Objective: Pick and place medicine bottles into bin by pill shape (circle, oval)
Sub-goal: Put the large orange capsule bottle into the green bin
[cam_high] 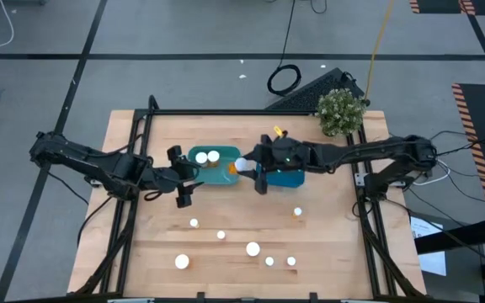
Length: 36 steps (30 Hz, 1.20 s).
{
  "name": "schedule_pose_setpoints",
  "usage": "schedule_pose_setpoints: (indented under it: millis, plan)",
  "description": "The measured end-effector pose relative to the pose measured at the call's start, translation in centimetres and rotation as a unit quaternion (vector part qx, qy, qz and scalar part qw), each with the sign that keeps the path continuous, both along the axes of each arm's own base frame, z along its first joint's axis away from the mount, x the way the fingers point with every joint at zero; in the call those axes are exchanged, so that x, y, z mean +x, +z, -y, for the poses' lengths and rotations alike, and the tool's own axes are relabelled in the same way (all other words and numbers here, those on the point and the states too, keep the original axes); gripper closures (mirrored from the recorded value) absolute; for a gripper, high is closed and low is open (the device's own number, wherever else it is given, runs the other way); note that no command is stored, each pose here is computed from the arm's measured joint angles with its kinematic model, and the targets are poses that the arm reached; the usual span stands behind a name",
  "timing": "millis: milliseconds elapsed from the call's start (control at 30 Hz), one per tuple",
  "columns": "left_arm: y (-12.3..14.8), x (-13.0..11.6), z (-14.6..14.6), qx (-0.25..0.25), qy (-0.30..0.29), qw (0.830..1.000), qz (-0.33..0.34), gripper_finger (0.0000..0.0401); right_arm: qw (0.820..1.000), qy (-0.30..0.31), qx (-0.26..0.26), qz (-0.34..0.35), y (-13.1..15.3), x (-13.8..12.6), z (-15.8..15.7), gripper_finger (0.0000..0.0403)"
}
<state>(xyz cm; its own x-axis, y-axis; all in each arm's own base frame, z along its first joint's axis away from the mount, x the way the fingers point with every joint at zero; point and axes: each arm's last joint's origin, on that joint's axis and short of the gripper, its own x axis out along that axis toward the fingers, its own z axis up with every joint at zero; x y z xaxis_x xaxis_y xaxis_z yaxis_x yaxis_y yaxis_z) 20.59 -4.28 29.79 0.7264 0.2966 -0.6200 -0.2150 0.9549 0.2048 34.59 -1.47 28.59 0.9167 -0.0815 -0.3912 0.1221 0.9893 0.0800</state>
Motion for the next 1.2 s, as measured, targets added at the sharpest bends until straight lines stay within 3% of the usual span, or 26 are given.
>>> schedule_pose_setpoints:
  millis: [267, 600, 833, 1200]
  plan:
    - [0.0, 0.0, 0.0, 0.007, -0.006, 1.000, -0.002, 0.0151, 0.999, -0.040, 0.008, -0.036, 0.4, 3.7, 3.0, 0.0189]
    - [0.0, 0.1, -0.5, 0.030, -0.014, 0.999, -0.011, 0.0151, 0.989, -0.066, 0.038, -0.124, -3.0, 7.5, 7.6, 0.0189]
    - [0.1, 0.3, -1.1, 0.042, -0.012, 0.999, -0.013, 0.0151, 0.981, -0.077, 0.060, -0.167, -5.7, 7.8, 9.2, 0.0189]
    - [0.2, 0.4, -1.3, 0.045, -0.011, 0.999, -0.009, 0.0151, 0.979, -0.070, 0.068, -0.181, -7.2, 8.3, 9.3, 0.0189]
